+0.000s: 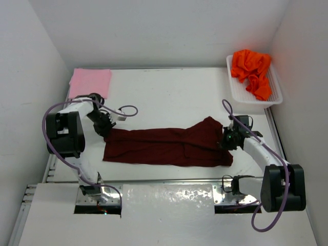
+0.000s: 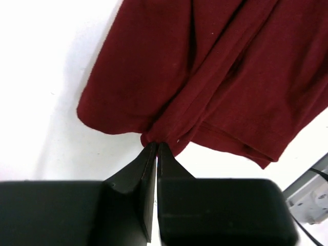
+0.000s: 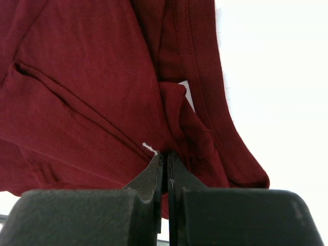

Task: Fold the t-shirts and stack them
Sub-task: Fold the other side of the tshirt into a rectangle

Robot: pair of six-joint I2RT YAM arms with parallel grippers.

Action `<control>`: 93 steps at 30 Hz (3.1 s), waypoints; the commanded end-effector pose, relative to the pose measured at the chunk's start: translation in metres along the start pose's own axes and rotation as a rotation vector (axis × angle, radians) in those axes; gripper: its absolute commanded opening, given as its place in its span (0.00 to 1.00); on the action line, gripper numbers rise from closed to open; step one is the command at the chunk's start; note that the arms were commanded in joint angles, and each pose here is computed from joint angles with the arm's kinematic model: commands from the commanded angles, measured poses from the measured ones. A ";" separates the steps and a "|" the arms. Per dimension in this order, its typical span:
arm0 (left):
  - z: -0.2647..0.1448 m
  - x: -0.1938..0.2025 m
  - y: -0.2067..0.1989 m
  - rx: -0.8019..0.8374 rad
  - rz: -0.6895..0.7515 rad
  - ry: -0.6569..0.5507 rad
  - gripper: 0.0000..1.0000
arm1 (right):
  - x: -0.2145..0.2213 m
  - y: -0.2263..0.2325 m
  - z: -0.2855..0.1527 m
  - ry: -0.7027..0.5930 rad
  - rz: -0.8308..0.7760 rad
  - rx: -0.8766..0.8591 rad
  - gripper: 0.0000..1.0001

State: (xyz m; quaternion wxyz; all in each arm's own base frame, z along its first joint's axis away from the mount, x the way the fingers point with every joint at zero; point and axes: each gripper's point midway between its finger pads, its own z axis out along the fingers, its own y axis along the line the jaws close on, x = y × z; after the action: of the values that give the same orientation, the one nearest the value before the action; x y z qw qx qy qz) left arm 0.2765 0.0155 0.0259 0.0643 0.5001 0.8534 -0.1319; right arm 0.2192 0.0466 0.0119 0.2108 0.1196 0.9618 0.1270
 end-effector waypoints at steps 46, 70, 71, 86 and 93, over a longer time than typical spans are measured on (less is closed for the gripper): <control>-0.016 -0.004 0.034 -0.224 0.006 0.038 0.22 | -0.026 0.024 -0.005 -0.068 -0.044 -0.114 0.00; 0.032 -0.408 -0.182 0.273 0.341 -0.466 0.30 | 0.011 0.013 0.023 -0.022 0.040 -0.119 0.00; 0.045 -0.410 -0.184 0.283 0.319 -0.457 0.33 | 0.013 0.012 0.024 -0.021 0.044 -0.120 0.00; 0.122 -0.389 -0.182 0.274 0.227 -0.351 0.34 | 0.005 0.015 0.023 -0.046 0.034 -0.132 0.00; 0.133 -0.379 -0.187 0.295 0.209 -0.323 0.33 | 0.002 0.015 0.022 -0.047 0.026 -0.125 0.00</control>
State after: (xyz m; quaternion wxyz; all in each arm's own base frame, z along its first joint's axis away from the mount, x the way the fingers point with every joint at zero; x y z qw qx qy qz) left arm 0.3010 -0.4201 0.0186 0.1386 0.5630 0.7517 -0.3143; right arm 0.2186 0.0689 -0.0084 0.2177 0.1304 0.9475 0.1947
